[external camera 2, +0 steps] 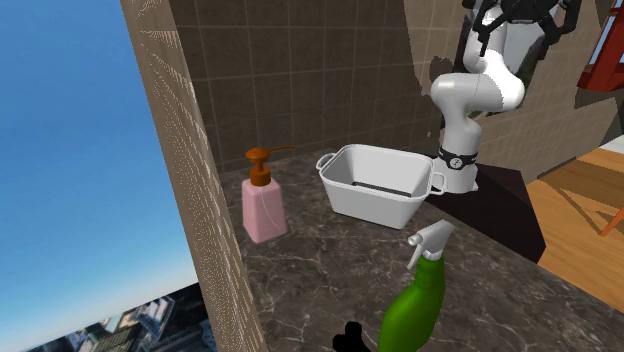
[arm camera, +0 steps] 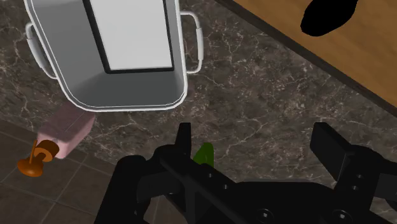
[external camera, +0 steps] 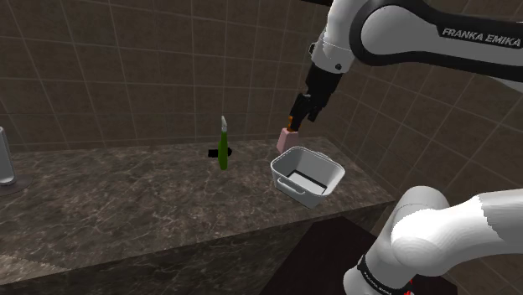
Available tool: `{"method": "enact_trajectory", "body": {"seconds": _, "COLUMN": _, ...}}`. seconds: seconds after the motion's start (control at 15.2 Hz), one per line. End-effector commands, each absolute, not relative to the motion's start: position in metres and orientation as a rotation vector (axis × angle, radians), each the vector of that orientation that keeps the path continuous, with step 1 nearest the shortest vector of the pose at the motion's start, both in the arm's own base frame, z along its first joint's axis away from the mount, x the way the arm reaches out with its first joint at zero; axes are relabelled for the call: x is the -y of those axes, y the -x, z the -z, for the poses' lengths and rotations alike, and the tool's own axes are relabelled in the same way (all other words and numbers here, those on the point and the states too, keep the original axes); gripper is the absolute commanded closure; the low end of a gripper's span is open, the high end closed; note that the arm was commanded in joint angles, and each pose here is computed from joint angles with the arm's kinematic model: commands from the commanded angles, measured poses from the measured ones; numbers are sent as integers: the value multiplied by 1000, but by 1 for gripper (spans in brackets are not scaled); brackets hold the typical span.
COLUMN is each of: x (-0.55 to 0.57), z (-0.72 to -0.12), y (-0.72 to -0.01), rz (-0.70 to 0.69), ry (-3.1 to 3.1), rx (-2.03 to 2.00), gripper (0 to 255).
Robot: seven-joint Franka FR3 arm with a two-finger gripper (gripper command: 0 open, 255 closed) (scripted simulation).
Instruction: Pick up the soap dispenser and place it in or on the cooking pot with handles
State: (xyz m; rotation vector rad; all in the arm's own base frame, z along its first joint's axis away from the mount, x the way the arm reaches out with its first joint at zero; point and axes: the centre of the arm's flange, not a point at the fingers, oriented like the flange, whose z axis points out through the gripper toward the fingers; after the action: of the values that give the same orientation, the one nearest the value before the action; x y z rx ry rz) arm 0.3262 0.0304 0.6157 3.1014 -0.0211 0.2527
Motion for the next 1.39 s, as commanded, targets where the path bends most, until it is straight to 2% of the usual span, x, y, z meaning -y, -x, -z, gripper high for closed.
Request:
{"method": "enact_trajectory", "body": {"seconds": 0.0, "x": -30, "z": -616, "y": -326, "rz": -253, "ry": -3101, "rx": 21, "gripper": 0}}
{"method": "enact_trajectory", "body": {"seconds": 1.32, "x": 193, "z": -528, "y": -444, "rz": -279, "ry": -3137, "rx": 114, "gripper": 0}}
